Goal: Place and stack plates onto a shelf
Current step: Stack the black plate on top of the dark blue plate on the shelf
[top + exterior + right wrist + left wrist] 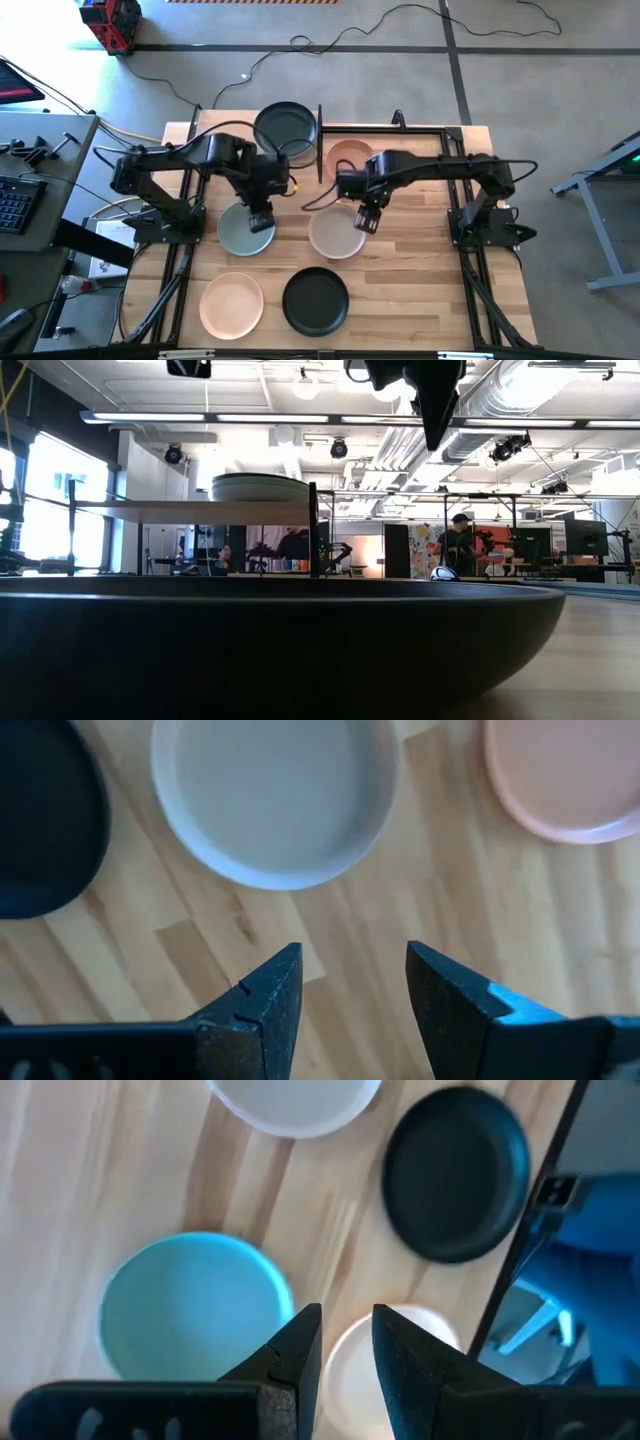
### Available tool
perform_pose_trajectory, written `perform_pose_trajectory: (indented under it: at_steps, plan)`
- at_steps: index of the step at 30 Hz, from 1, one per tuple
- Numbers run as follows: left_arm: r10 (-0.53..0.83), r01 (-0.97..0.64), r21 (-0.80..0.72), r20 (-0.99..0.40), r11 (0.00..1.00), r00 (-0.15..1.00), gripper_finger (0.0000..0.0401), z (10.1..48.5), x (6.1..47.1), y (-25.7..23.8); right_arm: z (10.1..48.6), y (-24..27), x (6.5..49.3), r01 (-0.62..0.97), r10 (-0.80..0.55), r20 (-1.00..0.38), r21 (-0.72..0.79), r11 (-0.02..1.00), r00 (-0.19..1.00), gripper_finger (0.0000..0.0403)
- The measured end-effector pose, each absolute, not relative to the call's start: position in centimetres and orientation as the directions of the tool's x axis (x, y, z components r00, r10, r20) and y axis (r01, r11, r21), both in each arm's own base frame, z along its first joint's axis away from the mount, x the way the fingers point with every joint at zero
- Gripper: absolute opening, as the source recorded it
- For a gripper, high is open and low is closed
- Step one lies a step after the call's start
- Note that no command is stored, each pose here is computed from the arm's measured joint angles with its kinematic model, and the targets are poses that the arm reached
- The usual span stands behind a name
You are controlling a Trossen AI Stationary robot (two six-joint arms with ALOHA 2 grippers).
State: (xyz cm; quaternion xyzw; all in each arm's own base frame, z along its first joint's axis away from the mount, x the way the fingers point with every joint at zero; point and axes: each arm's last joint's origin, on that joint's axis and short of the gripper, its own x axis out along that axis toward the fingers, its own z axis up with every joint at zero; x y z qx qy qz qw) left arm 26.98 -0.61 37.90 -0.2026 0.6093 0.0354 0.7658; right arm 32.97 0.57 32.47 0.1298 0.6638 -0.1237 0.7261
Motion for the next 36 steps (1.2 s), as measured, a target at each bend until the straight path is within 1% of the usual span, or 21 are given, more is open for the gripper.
perform_pose_trajectory:
  at_steps: [3, 6, 10, 15, 19, 22, 26, 32, 34, 36]
  plan:
    - [-0.179, -0.331, -0.265, -0.947, 0.906, 0.267, 0.0081, 37.9, 27.1, -1.4, 31.6, 1.5, 33.1, 0.351, -0.001, -0.997, 0.028, 0.936, 0.083, 0.0158]
    - [-0.137, -0.368, -0.232, -0.954, 0.900, 0.265, 0.0081, 37.9, 27.1, -2.1, 30.7, 2.5, 33.3, 0.353, 0.023, -0.996, 0.053, 0.934, 0.089, 0.0158]
    - [-0.115, -0.409, -0.217, -0.958, 0.886, 0.261, 0.0081, 37.9, 26.9, -3.0, 30.0, 4.2, 33.5, 0.360, 0.048, -0.992, 0.087, 0.929, 0.116, 0.0158]
    - [-0.091, -0.465, -0.183, -0.973, 0.866, 0.213, 0.0081, 37.8, 26.4, -3.9, 29.3, 6.7, 33.5, 0.362, 0.065, -0.987, 0.114, 0.925, 0.145, 0.0158]
    - [-0.043, -0.512, -0.130, -0.983, 0.849, 0.179, 0.0081, 37.7, 25.8, -5.0, 28.9, 8.9, 33.5, 0.350, 0.085, -0.979, 0.146, 0.925, 0.183, 0.0158]
    - [-0.044, -0.526, -0.134, -0.983, 0.840, 0.180, 0.0081, 37.7, 25.5, -6.1, 28.7, 10.6, 33.6, 0.342, 0.104, -0.966, 0.182, 0.922, 0.235, 0.0158]
    - [-0.023, -0.546, -0.123, -0.982, 0.829, 0.187, 0.0081, 37.7, 25.1, -7.7, 28.8, 12.7, 33.4, 0.351, 0.073, -0.951, 0.182, 0.918, 0.301, 0.0158]
    - [0.003, -0.571, -0.115, -0.979, 0.813, 0.202, 0.0081, 37.7, 24.2, -10.1, 28.8, 15.0, 32.6, 0.377, 0.063, -0.945, 0.189, 0.907, 0.321, 0.0158]
    - [0.011, -0.602, -0.123, -0.977, 0.789, 0.214, 0.0081, 37.7, 24.0, -10.7, 28.8, 15.6, 32.3, 0.389, 0.070, -0.945, 0.198, 0.900, 0.320, 0.0158]
    - [0.015, -0.651, -0.149, -0.971, 0.744, 0.239, 0.0081, 37.6, 24.1, -11.4, 28.8, 16.2, 32.1, 0.396, 0.075, -0.945, 0.205, 0.895, 0.319, 0.0158]
